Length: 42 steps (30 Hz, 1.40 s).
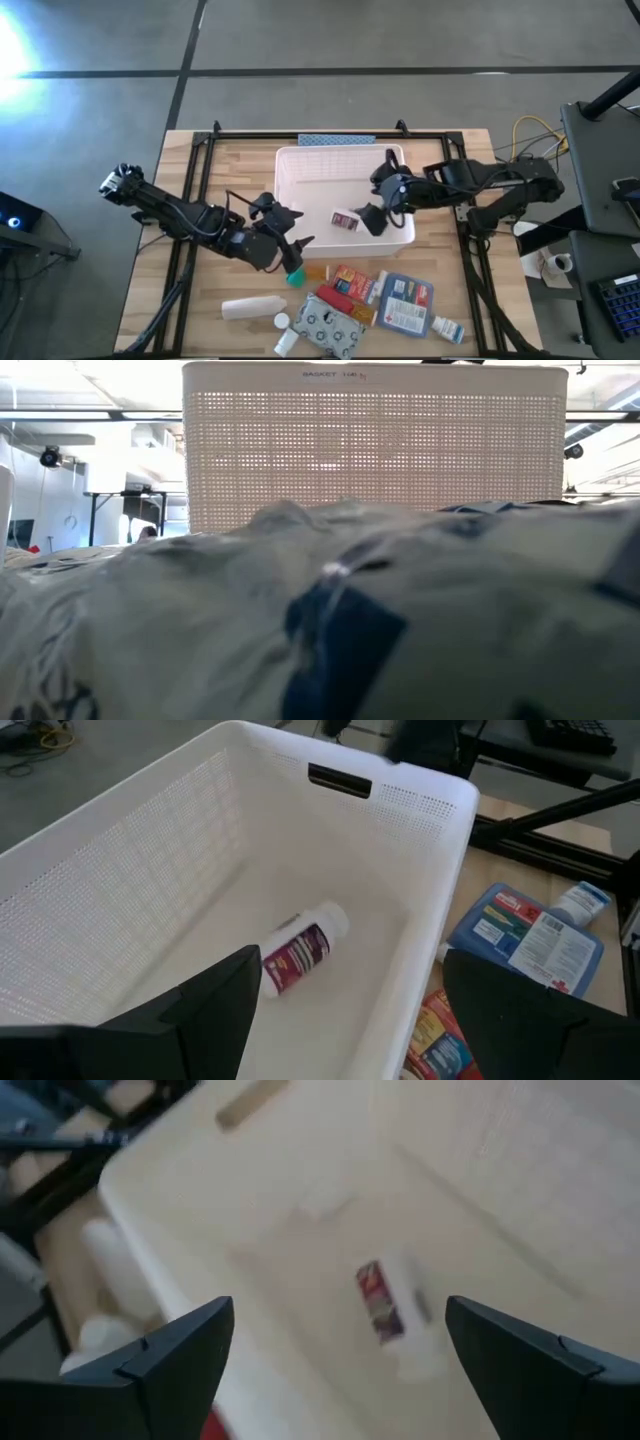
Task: Pick & place medical supplies in basket/bin
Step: Put the white and blue medicine bottle into the white bin
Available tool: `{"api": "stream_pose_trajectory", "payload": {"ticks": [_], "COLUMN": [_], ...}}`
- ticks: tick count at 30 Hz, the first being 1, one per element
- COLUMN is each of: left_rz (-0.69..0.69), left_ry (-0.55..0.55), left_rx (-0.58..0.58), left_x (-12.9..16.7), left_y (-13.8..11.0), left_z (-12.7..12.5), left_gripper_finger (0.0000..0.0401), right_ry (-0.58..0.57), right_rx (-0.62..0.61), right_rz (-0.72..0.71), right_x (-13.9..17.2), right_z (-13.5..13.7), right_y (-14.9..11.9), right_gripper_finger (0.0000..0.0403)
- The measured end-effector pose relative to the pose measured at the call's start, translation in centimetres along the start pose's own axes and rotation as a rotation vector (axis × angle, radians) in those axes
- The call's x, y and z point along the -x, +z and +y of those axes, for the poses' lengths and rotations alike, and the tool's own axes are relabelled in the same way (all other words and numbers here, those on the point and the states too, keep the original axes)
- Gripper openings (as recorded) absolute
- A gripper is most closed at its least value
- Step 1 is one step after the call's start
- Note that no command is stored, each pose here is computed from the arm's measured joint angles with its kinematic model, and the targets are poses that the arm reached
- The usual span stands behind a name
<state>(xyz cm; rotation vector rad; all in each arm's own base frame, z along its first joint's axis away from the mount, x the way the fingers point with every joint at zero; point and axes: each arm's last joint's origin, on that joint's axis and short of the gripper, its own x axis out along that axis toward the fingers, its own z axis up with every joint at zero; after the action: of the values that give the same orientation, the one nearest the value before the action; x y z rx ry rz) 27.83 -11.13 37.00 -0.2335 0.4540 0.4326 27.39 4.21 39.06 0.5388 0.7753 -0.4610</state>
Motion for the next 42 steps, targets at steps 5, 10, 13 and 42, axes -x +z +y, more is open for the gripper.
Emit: {"api": "stream_pose_trajectory", "payload": {"ticks": [5, 10, 13, 42], "left_rz": [0.001, 0.002, 0.004, 0.026], "left_ry": [-0.002, -0.001, 0.000, -0.008], "left_rx": [-0.002, -0.005, -0.007, -0.035], "left_x": [0.1, 0.1, 0.1, -0.1], "left_y": [0.0, -0.1, -0.1, -1.3], "left_z": [0.0, -0.1, 0.0, -0.3], "left_gripper_finger": [0.0293, 0.0293, 0.0293, 0.0293], "right_ry": [0.022, 0.016, -0.020, -0.276], "right_rx": [0.002, 0.033, 0.035, 0.306], "right_rz": [0.100, 0.237, 0.336, 0.616], "right_x": [1.8, 3.1, 3.4, -1.8], "right_z": [0.0, 1.1, 1.7, 8.0], "right_y": [-1.9, -5.0, -7.2, -26.1], "right_gripper_finger": [0.0354, 0.0353, 0.0352, 0.0329]}}
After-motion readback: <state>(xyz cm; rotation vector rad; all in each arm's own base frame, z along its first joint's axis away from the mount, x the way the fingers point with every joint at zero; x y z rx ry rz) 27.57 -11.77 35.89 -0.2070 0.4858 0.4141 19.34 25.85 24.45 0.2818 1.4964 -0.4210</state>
